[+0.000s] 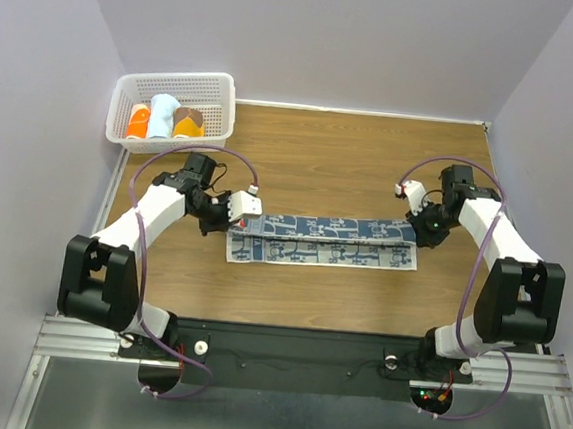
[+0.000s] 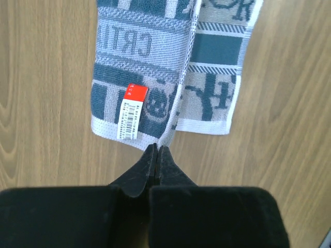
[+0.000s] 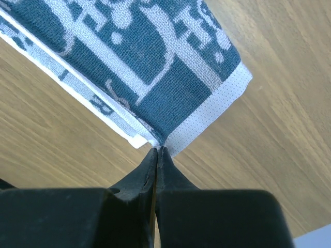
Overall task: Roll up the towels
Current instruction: Fold the towel
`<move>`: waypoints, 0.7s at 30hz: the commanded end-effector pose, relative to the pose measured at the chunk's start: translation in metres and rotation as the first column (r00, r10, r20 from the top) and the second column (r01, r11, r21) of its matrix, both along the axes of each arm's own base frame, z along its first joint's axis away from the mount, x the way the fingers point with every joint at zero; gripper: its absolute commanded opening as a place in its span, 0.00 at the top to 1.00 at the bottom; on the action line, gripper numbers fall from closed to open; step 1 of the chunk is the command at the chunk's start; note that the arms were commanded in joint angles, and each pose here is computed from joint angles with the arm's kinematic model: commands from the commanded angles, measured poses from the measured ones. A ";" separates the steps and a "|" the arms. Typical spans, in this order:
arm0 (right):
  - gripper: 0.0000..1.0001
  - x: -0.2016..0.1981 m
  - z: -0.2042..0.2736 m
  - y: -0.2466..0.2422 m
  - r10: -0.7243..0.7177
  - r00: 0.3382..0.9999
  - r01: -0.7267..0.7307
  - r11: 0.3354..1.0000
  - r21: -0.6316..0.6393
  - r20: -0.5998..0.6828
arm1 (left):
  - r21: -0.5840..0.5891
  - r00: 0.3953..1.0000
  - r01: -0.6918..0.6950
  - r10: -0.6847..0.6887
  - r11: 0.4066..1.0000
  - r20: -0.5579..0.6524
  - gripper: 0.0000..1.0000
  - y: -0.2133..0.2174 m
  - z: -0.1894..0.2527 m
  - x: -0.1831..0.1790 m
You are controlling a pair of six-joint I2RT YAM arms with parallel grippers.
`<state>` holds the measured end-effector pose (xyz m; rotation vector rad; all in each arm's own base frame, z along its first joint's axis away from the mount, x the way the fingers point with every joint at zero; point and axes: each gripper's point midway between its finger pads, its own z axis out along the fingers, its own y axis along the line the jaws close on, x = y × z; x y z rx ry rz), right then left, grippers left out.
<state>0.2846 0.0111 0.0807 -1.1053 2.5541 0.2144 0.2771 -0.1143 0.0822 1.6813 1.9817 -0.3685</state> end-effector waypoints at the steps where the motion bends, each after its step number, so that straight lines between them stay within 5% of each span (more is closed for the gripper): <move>1: 0.99 -0.012 -0.004 -0.008 0.016 0.999 -0.018 0.999 -0.032 -0.039 | 0.019 0.994 0.072 -0.070 0.997 -0.082 1.00 0.004 0.003 -0.032; 13: 0.99 -0.025 -0.055 -0.005 -0.004 0.984 0.001 1.000 -0.012 -0.176 | 0.040 0.954 0.039 -0.025 0.998 -0.299 1.00 -0.016 -0.066 -0.074; 21: 1.00 -0.026 -0.061 -0.007 -0.014 0.982 0.011 1.000 -0.019 -0.191 | 0.139 0.962 -0.073 0.106 0.988 -0.251 1.00 -0.005 -0.085 -0.047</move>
